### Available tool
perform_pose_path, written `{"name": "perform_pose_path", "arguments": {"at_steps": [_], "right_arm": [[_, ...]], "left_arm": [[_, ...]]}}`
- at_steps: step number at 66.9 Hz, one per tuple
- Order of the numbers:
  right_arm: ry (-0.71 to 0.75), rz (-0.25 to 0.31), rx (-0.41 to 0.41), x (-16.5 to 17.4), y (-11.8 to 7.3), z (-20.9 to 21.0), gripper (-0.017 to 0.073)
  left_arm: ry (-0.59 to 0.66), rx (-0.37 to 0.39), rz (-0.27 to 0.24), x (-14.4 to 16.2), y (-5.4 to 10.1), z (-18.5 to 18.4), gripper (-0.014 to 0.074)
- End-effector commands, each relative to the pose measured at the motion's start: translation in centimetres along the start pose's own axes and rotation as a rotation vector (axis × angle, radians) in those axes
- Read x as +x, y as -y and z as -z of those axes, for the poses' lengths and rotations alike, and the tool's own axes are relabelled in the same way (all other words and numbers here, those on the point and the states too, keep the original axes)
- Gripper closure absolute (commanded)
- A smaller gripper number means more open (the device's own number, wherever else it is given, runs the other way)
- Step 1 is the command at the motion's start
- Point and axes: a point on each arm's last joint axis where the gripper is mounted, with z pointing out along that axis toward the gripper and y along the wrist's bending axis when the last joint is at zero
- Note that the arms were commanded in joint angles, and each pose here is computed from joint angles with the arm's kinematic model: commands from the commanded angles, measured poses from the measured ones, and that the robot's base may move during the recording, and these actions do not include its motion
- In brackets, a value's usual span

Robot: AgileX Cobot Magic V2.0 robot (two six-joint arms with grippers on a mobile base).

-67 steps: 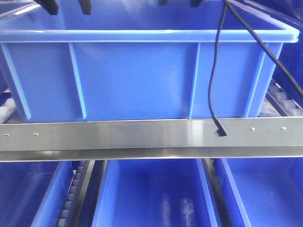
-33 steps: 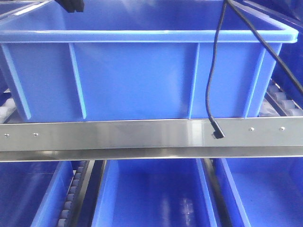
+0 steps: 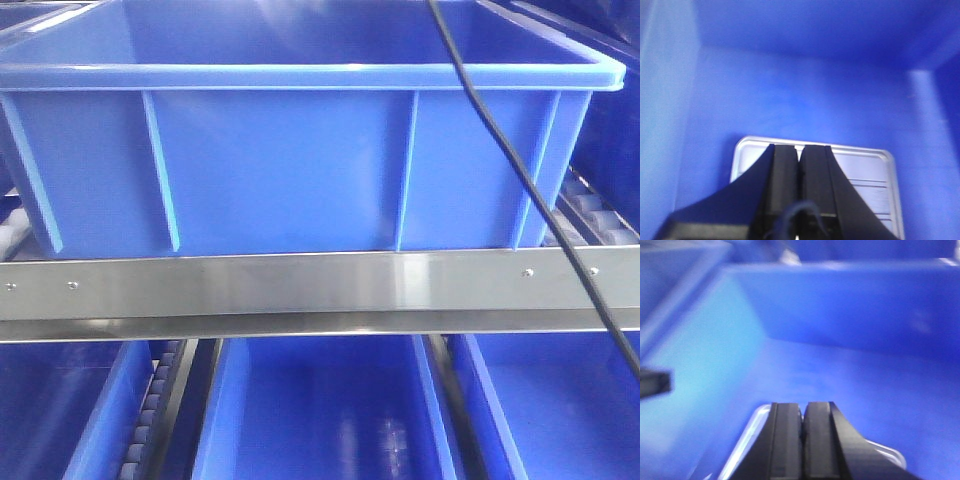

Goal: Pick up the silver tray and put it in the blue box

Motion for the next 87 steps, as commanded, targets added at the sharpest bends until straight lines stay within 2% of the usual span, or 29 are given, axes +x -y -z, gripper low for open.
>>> {"name": "perform_pose_path", "arguments": {"at_steps": [1, 6, 9, 18, 23, 27, 36, 43, 54, 67, 87], "right_arm": [[0.179, 0.091, -0.140, -2.1, -1.2, 3.8, 0.0510], [0.193, 0.150, -0.181, -1.0, -1.3, 5.7, 0.0510], [0.199, 0.167, -0.195, -0.5, -1.3, 6.9, 0.0510], [0.224, 0.171, -0.206, 0.7, -1.1, 10.9, 0.0510], [0.253, 0.174, -0.211, 1.1, -0.9, 13.4, 0.0510], [0.275, 0.182, -0.214, 1.6, -0.8, 15.2, 0.0510], [0.310, 0.250, -0.218, 3.3, -0.4, 18.6, 0.0510], [0.334, 0.257, -0.218, 4.8, 0.0, 20.8, 0.0510], [0.388, 0.260, -0.221, 7.1, 0.6, 23.9, 0.0510], [0.461, 0.264, -0.227, 8.3, 0.9, 26.3, 0.0510], [0.465, 0.264, -0.228, 8.3, 0.9, 26.4, 0.0510]], "left_arm": [[0.208, 0.125, -0.037, -1.5, 0.7, 4.3, 0.0682], [0.280, 0.194, -0.085, 0.0, 0.8, 6.2, 0.0682], [0.339, 0.247, -0.117, 1.1, 0.9, 7.6, 0.0682], [0.516, 0.404, -0.255, 4.5, 0.8, 11.6, 0.0682], [0.567, 0.457, -0.323, 6.9, 0.3, 13.5, 0.0684], [0.573, 0.460, -0.326, 8.6, -0.5, 14.8, 0.0684], [0.613, 0.464, -0.325, 11.3, -1.9, 17.4, 0.0684], [0.663, 0.477, -0.304, 12.6, -2.7, 19.3, 0.0684], [0.743, 0.483, -0.301, 14.1, -3.7, 21.6, 0.0684], [0.763, 0.481, -0.300, 15.7, -4.4, 22.2, 0.0684], [0.760, 0.481, -0.300, 15.8, -4.4, 22.1, 0.0684]]}}
